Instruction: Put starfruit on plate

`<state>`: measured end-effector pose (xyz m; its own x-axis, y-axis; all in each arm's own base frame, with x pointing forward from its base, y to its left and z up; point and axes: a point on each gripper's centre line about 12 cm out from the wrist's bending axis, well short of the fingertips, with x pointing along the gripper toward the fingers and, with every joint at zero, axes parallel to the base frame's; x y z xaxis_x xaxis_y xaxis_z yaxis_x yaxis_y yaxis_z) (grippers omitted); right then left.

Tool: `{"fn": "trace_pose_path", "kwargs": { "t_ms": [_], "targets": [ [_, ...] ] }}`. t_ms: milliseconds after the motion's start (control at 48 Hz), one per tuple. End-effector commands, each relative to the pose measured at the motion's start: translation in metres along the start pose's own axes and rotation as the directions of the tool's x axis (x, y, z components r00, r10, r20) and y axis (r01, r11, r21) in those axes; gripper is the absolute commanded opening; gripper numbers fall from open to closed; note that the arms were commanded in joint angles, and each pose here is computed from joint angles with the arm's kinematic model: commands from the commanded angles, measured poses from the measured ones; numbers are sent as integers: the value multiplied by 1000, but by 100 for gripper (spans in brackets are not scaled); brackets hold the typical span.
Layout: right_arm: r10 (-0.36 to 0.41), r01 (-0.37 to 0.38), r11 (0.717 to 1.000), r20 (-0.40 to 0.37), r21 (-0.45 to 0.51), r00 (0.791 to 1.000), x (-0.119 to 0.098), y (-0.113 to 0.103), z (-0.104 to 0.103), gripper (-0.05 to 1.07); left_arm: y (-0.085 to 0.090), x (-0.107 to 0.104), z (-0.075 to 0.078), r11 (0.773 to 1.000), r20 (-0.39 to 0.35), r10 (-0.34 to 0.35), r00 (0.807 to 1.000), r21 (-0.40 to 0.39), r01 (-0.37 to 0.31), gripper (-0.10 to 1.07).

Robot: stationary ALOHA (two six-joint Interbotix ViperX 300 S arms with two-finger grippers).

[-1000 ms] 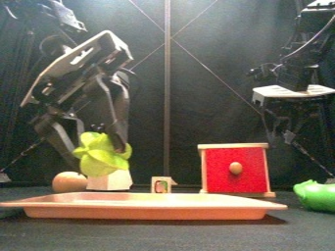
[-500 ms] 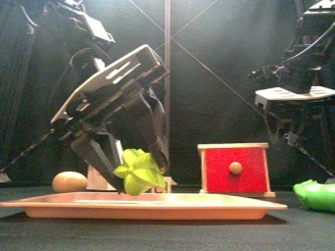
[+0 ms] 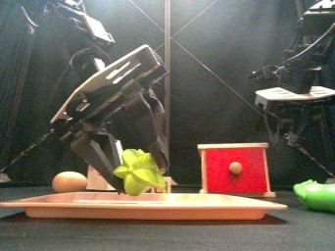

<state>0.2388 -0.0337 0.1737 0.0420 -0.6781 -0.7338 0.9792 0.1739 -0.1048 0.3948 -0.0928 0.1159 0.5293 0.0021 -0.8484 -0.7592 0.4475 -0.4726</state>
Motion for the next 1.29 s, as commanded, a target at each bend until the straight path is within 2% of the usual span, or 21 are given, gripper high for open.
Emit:
{"fn": "trace_pose_path", "kwargs": {
  "t_ms": [0,438,854,1271],
  "targets": [
    [21,-21,1000,2,17,1000,-6,0,5,79,-10,-9,4,999,10,-35,999,0,35,79],
    [21,-21,1000,2,17,1000,-6,0,5,79,-11,-11,6,999,20,-41,999,18,40,100],
    [21,-21,1000,2,17,1000,-6,0,5,79,-16,-21,9,997,31,-68,997,37,67,101],
    [24,-24,1000,2,20,1000,-6,0,5,79,-15,-22,9,997,31,-65,997,42,64,101]
  ]
}}
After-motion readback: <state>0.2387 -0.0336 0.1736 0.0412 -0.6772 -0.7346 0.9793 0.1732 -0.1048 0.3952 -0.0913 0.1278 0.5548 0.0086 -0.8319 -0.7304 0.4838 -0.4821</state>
